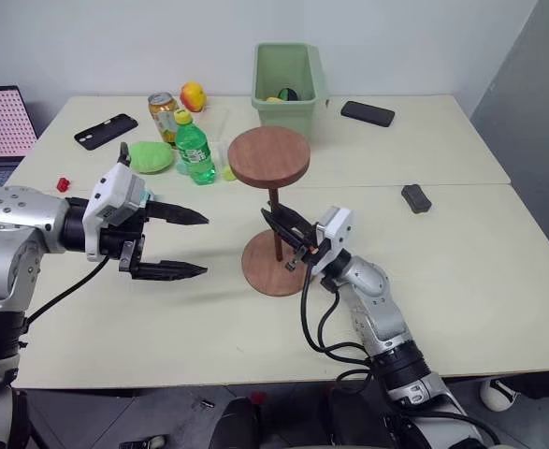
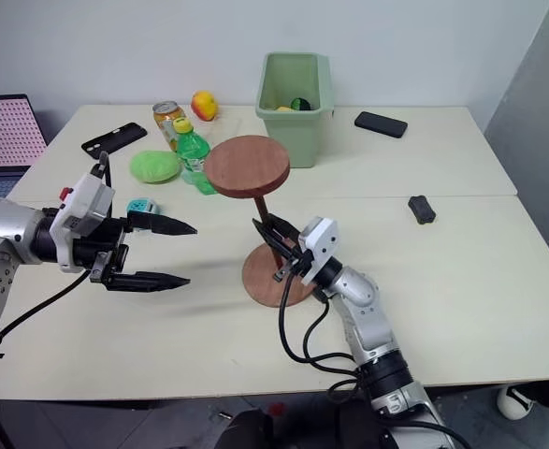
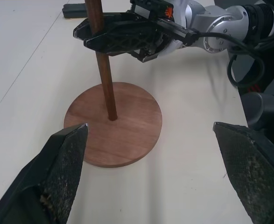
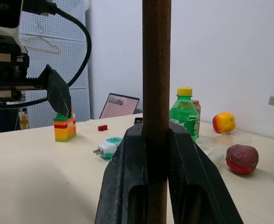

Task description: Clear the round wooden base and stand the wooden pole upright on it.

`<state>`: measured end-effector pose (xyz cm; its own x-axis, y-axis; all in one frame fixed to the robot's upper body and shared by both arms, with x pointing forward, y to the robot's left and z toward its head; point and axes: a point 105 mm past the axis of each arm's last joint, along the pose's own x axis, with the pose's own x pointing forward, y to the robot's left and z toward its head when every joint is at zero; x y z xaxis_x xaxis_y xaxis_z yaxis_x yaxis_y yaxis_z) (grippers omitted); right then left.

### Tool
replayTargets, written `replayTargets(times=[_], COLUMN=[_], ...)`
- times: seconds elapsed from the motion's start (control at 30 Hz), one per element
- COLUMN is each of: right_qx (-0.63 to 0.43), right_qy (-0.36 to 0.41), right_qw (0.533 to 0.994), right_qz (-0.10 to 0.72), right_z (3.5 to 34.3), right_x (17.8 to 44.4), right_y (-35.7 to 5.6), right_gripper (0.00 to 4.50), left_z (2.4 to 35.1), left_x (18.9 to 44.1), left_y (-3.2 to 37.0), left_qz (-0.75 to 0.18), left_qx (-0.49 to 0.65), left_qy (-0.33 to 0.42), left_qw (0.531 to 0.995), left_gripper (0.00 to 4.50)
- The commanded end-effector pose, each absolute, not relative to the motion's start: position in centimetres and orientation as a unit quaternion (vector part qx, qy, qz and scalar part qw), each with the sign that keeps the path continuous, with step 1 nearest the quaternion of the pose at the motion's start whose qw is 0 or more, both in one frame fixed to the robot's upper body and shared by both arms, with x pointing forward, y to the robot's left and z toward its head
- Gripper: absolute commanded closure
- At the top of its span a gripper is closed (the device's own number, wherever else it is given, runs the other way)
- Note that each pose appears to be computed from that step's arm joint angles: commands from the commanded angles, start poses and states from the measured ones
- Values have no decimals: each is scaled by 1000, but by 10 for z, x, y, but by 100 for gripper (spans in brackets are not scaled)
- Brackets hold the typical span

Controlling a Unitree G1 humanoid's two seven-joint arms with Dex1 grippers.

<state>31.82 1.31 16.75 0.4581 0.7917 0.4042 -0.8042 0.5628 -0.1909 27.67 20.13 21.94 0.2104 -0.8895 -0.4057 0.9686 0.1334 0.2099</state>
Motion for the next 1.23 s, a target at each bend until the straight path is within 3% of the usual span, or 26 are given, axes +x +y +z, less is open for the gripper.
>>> replayTargets(times=[0.03, 0.1, 0.5, 0.67, 0.9, 1.1, 1.23], right_qx=[-1, -1, -9, -41, -110, -124, -139], right_qy=[-160, -160, -187, -163, -58, 3, 33], right_qw=[867, 866, 863, 861, 843, 819, 799], right_qz=[473, 474, 469, 481, 523, 560, 584], right_z=[134, 137, 166, 174, 203, 235, 239], right_x=[321, 321, 321, 308, 273, 248, 236], right_y=[11, 10, -6, -40, -111, -137, -140], right_gripper=[430, 359, 113, 11, 11, 11, 11], left_z=[229, 229, 231, 230, 224, 226, 227], left_x=[276, 276, 278, 277, 270, 271, 268], left_y=[203, 202, 200, 200, 200, 203, 201], left_qz=[-619, -619, -621, -622, -640, -634, -642], left_qx=[230, 229, 221, 221, 199, 201, 192], left_qy=[81, 80, 70, 73, 104, 103, 100], left_qw=[746, 747, 748, 748, 735, 740, 735], left_gripper=[0, 0, 0, 0, 0, 0, 0])
